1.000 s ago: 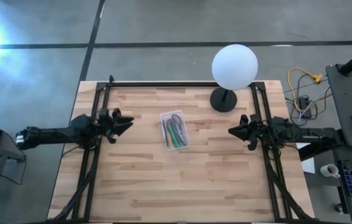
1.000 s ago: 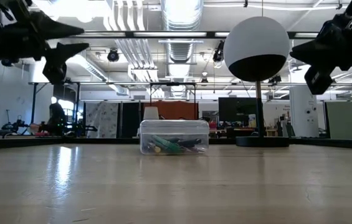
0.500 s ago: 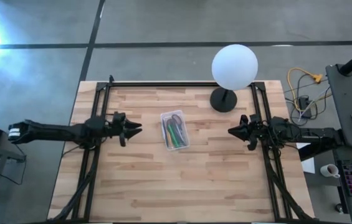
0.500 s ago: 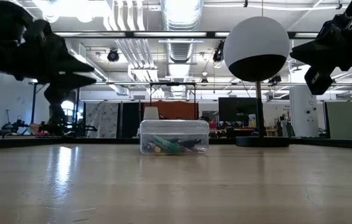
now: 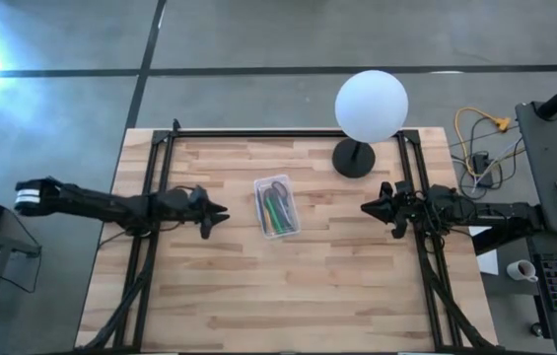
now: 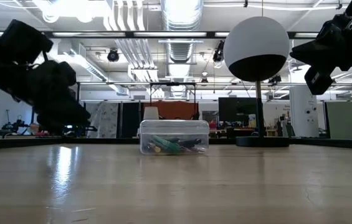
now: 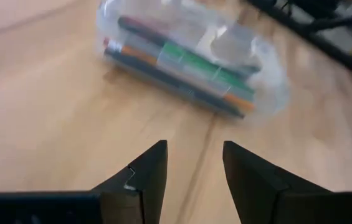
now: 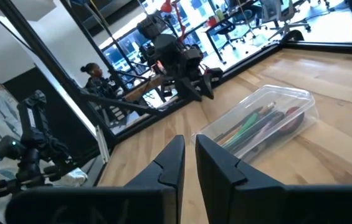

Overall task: Pick & place school supplies into a supply box
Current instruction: Return to Home Position

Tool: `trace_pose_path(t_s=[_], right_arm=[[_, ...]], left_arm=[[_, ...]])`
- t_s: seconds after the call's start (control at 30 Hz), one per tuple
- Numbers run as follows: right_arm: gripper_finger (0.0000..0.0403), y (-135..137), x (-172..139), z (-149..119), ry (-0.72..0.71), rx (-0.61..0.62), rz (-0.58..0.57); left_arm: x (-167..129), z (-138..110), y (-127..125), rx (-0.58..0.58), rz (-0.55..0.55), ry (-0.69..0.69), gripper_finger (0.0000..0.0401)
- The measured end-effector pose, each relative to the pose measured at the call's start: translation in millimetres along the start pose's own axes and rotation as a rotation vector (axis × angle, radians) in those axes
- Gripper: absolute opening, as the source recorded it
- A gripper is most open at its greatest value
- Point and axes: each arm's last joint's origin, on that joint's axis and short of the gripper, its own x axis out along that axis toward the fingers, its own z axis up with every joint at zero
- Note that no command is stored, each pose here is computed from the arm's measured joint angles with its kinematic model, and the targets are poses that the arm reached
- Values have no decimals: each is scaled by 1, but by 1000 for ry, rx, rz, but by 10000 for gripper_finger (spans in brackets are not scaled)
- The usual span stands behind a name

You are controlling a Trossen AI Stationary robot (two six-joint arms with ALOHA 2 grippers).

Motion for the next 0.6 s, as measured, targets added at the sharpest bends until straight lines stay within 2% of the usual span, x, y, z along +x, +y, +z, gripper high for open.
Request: trace_pose_path(t_s=[0.43,0.6], right_arm=[[34,0,0,0,-1,0,1],[34,0,0,0,-1,0,1]], left_arm=[[12,-21,11,11,102,187,141],[15,-24,12,14,120,218,141]])
